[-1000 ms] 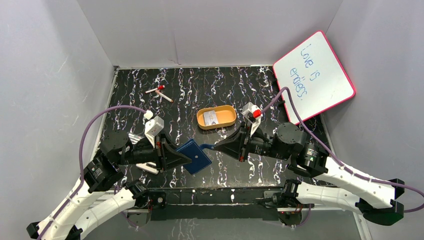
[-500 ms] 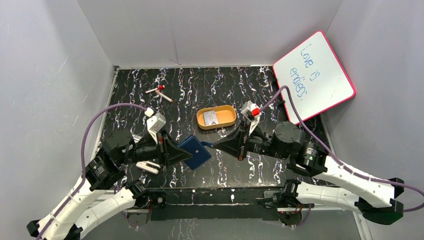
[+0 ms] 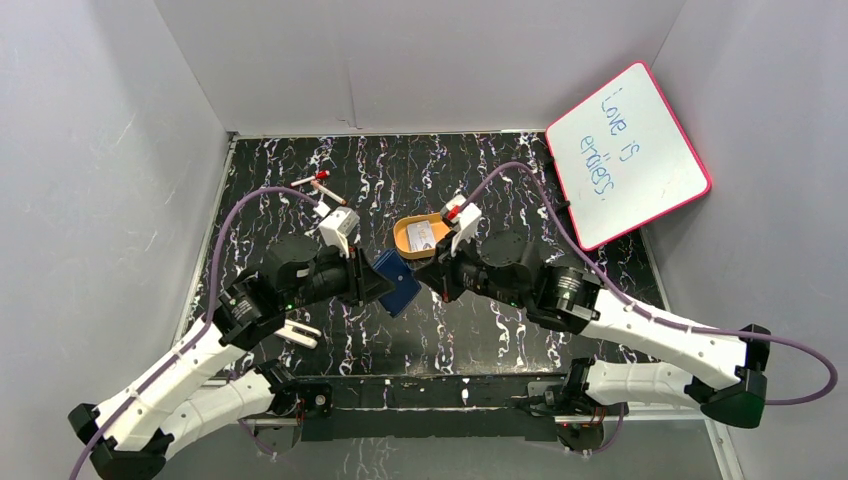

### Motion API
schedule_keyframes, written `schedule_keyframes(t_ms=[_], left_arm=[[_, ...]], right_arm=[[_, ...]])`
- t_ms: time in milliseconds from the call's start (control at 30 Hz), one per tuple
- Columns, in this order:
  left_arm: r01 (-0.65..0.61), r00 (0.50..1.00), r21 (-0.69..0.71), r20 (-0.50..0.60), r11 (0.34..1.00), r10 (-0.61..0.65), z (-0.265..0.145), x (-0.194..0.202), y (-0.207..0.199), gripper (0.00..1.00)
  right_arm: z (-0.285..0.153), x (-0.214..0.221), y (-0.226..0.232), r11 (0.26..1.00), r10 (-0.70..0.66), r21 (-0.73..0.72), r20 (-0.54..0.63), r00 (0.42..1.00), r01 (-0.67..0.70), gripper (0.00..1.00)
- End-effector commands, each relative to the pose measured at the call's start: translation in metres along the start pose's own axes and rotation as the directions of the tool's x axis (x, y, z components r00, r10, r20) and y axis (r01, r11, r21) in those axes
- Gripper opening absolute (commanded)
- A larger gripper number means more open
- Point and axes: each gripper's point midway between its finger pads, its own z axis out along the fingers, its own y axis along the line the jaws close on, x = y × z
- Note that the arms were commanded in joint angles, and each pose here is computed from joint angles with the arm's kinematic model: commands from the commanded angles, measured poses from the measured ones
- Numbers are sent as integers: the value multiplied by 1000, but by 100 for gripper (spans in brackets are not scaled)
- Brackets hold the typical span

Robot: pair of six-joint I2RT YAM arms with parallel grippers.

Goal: Put the credit cards into the card holder
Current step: Close the card holder at the center of the board.

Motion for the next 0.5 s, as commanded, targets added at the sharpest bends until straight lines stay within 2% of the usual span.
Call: schedule_keyframes(t_ms=[0,167,467], left_arm=[[45,996,-64,74,997,-40,3,-16,9,0],[64,995,-97,86,993,-56,11,-14,18,0],[79,994,-120,85,990,-69,23,-10,26,0]], right_arm=[[5,-27,1,1000,-4,22,91,996,2,0],[17,-13,-13,998,6,68,115,993,-14,0],[33,-3,-18,996,61,52,192,979,-72,0]])
